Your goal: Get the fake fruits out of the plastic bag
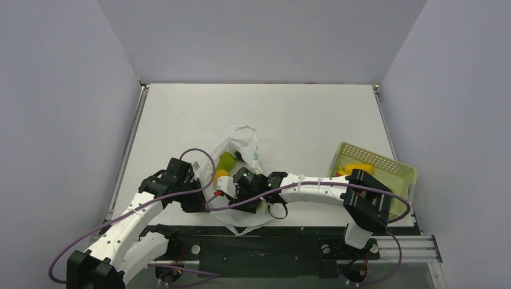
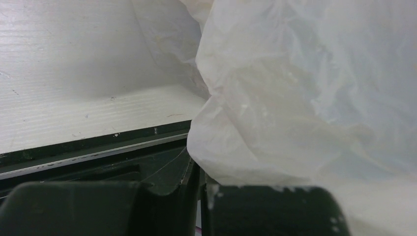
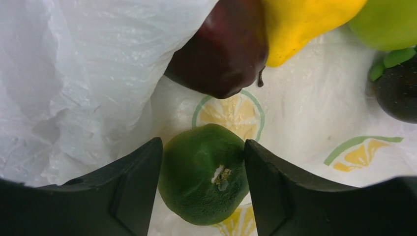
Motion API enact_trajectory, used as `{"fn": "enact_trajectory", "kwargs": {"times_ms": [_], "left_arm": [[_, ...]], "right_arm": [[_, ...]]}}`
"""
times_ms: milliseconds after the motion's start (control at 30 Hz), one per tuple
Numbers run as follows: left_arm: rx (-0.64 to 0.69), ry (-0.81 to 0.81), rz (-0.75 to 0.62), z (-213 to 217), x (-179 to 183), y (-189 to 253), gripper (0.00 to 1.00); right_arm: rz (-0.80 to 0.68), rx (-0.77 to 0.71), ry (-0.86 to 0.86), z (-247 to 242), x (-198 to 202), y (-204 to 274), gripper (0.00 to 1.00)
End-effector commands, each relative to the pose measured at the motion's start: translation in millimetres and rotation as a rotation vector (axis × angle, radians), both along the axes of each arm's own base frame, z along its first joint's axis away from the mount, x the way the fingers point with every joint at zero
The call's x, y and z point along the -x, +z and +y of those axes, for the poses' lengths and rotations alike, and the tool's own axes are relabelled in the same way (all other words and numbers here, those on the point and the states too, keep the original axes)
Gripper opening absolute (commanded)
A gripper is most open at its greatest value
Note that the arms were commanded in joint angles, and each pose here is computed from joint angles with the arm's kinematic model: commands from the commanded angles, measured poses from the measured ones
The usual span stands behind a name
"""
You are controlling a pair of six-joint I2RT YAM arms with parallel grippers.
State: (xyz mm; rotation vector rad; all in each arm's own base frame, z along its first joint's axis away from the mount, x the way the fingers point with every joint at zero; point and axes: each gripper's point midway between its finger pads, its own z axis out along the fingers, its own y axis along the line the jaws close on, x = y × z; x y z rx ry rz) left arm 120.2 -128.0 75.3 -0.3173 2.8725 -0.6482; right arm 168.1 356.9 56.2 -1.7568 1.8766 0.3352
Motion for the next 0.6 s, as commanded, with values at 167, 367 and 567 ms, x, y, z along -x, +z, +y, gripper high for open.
{"fn": "enact_trajectory", "kwargs": {"times_ms": [167, 367, 567], "left_arm": [[0.038, -0.04, -0.042, -7.9, -8.7, 6.9, 0.01], [0.038, -0.042, -0.046, -8.0, -9.4, 7.6, 0.01], [0.036, -0.053, -0.048, -8.7, -11.6, 8.7, 0.01]], "right_arm": [[-0.007, -0.035, 0.009, 0.7, 3.6, 7.3, 0.77], [-0.07, -0.008, -0.043, -5.5, -9.9, 5.5, 0.86], [-0.062, 0.008, -0.057, -9.7, -10.6, -8.5, 0.86]]}}
